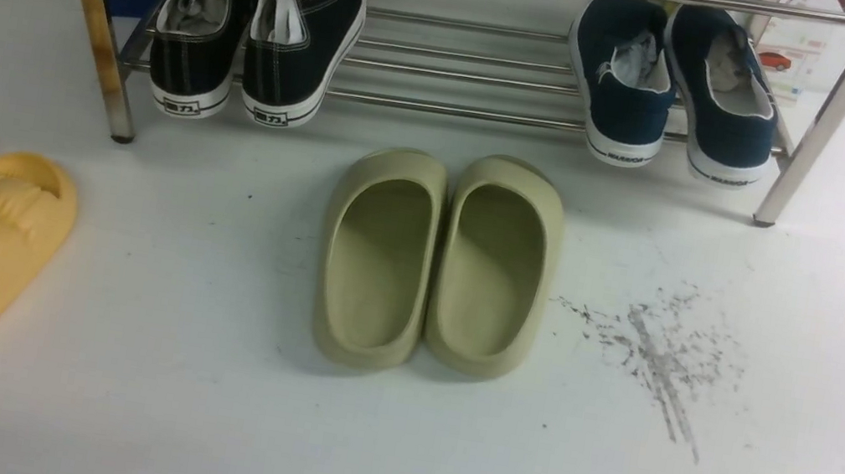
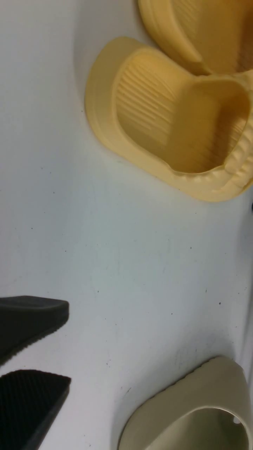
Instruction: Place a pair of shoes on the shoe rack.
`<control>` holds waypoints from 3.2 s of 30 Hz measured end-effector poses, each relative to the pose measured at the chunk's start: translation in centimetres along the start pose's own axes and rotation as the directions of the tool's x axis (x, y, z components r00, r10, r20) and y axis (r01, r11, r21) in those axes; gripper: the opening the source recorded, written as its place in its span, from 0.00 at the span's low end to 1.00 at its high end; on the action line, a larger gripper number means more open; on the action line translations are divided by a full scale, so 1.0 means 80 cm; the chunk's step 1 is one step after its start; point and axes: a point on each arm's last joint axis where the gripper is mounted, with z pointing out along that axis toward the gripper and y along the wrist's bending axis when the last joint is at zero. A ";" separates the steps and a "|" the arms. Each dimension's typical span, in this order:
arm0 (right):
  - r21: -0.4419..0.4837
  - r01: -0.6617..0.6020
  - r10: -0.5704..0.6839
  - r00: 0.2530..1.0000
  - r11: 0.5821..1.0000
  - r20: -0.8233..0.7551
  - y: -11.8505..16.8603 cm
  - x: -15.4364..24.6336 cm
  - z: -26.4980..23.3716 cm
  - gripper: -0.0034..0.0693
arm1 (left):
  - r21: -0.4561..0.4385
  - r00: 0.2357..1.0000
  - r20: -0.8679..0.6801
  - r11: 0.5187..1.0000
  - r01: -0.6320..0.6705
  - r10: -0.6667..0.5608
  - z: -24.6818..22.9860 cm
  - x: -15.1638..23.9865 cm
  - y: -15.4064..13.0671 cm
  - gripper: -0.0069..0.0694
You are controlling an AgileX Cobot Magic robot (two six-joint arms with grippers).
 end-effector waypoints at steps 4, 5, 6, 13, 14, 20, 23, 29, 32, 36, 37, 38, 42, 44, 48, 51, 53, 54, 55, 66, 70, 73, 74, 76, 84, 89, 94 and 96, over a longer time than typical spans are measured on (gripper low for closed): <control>0.091 -0.006 0.005 1.000 0.996 0.007 -0.007 0.066 -0.013 0.04 | 0.000 1.000 0.000 1.000 0.000 0.000 0.000 0.000 0.000 0.40; 0.106 -0.025 0.025 1.000 0.994 0.006 -0.008 0.082 -0.015 0.04 | 0.000 1.000 0.000 1.000 0.000 0.000 0.000 0.000 0.000 0.40; 0.116 -0.050 0.050 0.999 0.992 0.005 -0.008 0.097 -0.016 0.04 | 0.000 1.000 0.000 1.000 0.000 0.000 0.000 0.000 0.000 0.40; 0.135 -0.191 0.196 0.980 0.972 -0.027 -0.007 0.156 -0.016 0.04 | 0.000 1.000 0.000 1.000 0.000 0.000 0.000 0.000 0.000 0.40; 0.143 -0.205 0.214 0.976 0.968 -0.048 -0.007 0.160 -0.017 0.04 | 0.000 1.000 0.000 1.000 0.000 0.000 0.000 0.000 0.000 0.40; 0.157 -0.211 0.226 0.970 0.965 -0.087 -0.007 0.163 -0.018 0.04 | 0.000 1.000 0.000 1.000 0.000 0.000 0.000 0.000 0.000 0.40; 0.160 -0.213 0.230 0.968 0.964 -0.097 -0.008 0.164 -0.019 0.04 | 0.000 1.000 0.000 1.000 0.000 0.000 0.000 0.000 0.000 0.40; 0.158 -0.231 0.248 0.963 0.960 -0.101 -0.007 0.164 -0.019 0.04 | 0.000 1.000 0.000 1.000 0.000 0.000 0.000 0.000 0.000 0.40; 0.158 -0.231 0.248 0.963 0.960 -0.101 -0.007 0.164 -0.019 0.04 | 0.000 1.000 0.000 1.000 0.000 0.000 0.000 0.000 0.000 0.40; 0.158 -0.231 0.248 0.963 0.960 -0.101 -0.007 0.164 -0.019 0.05 | 0.000 1.000 0.000 1.000 0.000 0.000 0.000 0.000 0.000 0.40; 0.158 -0.231 0.248 0.963 0.960 -0.101 -0.007 0.164 -0.019 0.05 | 0.000 1.000 0.000 1.000 0.000 0.000 0.000 0.000 0.000 0.40; 0.158 -0.231 0.248 0.963 0.960 -0.101 -0.007 0.164 -0.019 0.05 | 0.000 1.000 0.000 1.000 0.000 0.000 0.000 0.000 0.000 0.40; 0.158 -0.231 0.248 0.963 0.960 -0.101 -0.007 0.164 -0.019 0.05 | 0.000 1.000 0.000 1.000 0.000 0.000 0.000 0.000 0.000 0.40; 0.158 -0.232 0.249 0.963 0.960 -0.101 -0.007 0.164 -0.019 0.05 | 0.000 1.000 0.000 1.000 0.000 0.000 0.000 0.000 0.000 0.40; 0.158 -0.232 0.249 0.963 0.960 -0.101 -0.007 0.164 -0.019 0.06 | 0.000 1.000 0.000 1.000 0.000 0.000 0.000 0.000 0.000 0.40; 0.158 -0.232 0.249 0.963 0.960 -0.101 -0.007 0.164 -0.019 0.06 | 0.000 1.000 0.000 1.000 0.000 0.000 0.000 0.000 0.000 0.40; 0.158 -0.232 0.249 0.963 0.960 -0.101 -0.007 0.164 -0.019 0.06 | 0.000 1.000 0.000 1.000 0.000 0.000 0.000 0.000 0.000 0.40; 0.158 -0.232 0.249 0.963 0.960 -0.101 -0.007 0.164 -0.019 0.06 | 0.000 1.000 0.000 1.000 0.000 0.000 0.000 0.000 0.000 0.40; 0.158 -0.232 0.249 0.963 0.960 -0.101 -0.007 0.164 -0.019 0.06 | 0.000 1.000 0.000 1.000 0.000 0.000 0.000 0.000 0.000 0.40; 0.158 -0.232 0.249 0.963 0.960 -0.102 -0.007 0.164 -0.019 0.07 | 0.000 1.000 0.000 1.000 0.000 0.000 0.000 0.000 0.000 0.40; 0.158 -0.232 0.249 0.963 0.960 -0.102 -0.007 0.164 -0.019 0.08 | 0.000 1.000 0.000 1.000 0.000 0.000 0.000 0.000 0.000 0.40; 0.158 -0.232 0.249 0.963 0.960 -0.102 -0.007 0.164 -0.019 0.08 | 0.000 1.000 0.000 1.000 0.000 0.000 0.000 0.000 0.000 0.40; 0.158 -0.232 0.249 0.963 0.960 -0.102 -0.007 0.164 -0.019 0.08 | 0.000 1.000 0.000 1.000 0.000 0.000 0.000 0.000 0.000 0.40; 0.158 -0.232 0.249 0.963 0.960 -0.102 -0.007 0.164 -0.019 0.08 | 0.000 1.000 0.000 1.000 0.000 0.000 0.000 0.000 0.000 0.40; 0.158 -0.232 0.250 0.963 0.960 -0.102 -0.007 0.164 -0.019 0.10 | 0.000 1.000 0.000 1.000 0.000 0.000 0.000 0.000 0.000 0.40; 0.158 -0.232 0.250 0.963 0.960 -0.102 -0.007 0.164 -0.019 0.10 | 0.000 1.000 0.000 1.000 0.000 0.000 0.000 0.000 0.000 0.40; 0.158 -0.232 0.250 0.963 0.960 -0.102 -0.007 0.164 -0.019 0.11 | 0.000 1.000 0.000 1.000 0.000 0.000 0.000 0.000 0.000 0.40; 0.158 -0.232 0.250 0.963 0.960 -0.102 -0.007 0.164 -0.019 0.11 | 0.000 1.000 0.000 1.000 0.000 0.000 0.000 0.000 0.000 0.40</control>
